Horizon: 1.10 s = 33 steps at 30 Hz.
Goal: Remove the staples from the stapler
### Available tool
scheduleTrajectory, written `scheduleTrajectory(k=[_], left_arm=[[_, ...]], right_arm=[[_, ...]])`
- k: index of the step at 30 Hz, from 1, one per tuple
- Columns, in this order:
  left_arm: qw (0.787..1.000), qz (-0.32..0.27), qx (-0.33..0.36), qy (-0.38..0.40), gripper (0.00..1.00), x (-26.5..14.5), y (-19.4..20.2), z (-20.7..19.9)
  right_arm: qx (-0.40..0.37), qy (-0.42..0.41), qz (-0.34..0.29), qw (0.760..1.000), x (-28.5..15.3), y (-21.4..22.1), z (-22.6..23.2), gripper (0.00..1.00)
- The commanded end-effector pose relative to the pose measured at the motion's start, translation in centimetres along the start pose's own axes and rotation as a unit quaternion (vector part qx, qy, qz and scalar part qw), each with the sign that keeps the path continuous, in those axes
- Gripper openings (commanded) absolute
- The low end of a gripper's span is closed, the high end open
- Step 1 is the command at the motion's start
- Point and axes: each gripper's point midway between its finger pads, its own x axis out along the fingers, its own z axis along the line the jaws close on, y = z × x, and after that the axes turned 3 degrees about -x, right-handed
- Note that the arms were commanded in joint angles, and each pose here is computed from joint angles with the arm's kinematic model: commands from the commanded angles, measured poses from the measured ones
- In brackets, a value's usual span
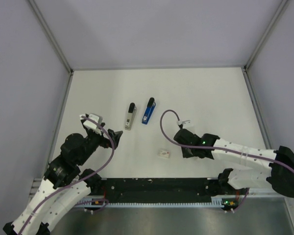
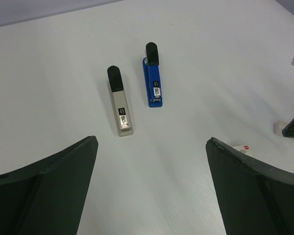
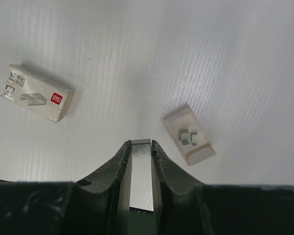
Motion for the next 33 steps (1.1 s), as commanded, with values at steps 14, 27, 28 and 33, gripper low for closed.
scheduleTrajectory(k=[14,27,28,33], left_arm=[[1.000,-0.025,0.003,0.005,0.98,0.4,-1.4,-0.3],[1.000,-0.022,0.003,0.000,0.98,0.4,-1.2,-0.1],[1.000,-0.021,0.003,0.000,0.98,0.5,-1.2,-0.1],[1.000,-0.022,0.003,-0.001,0.98,0.5,-1.2,-0.1]], right_arm=[[0.046,0.048,-0.002,0.998,-0.7,0.1,-4.4,0.19],[0.051,0.040,0.013,0.998,1.3,1.2,-3.9,0.19],[0.053,0.041,0.013,0.998,1.3,1.1,-3.9,0.19],[0.056,0.042,0.010,0.997,1.5,0.9,-4.1,0.19]])
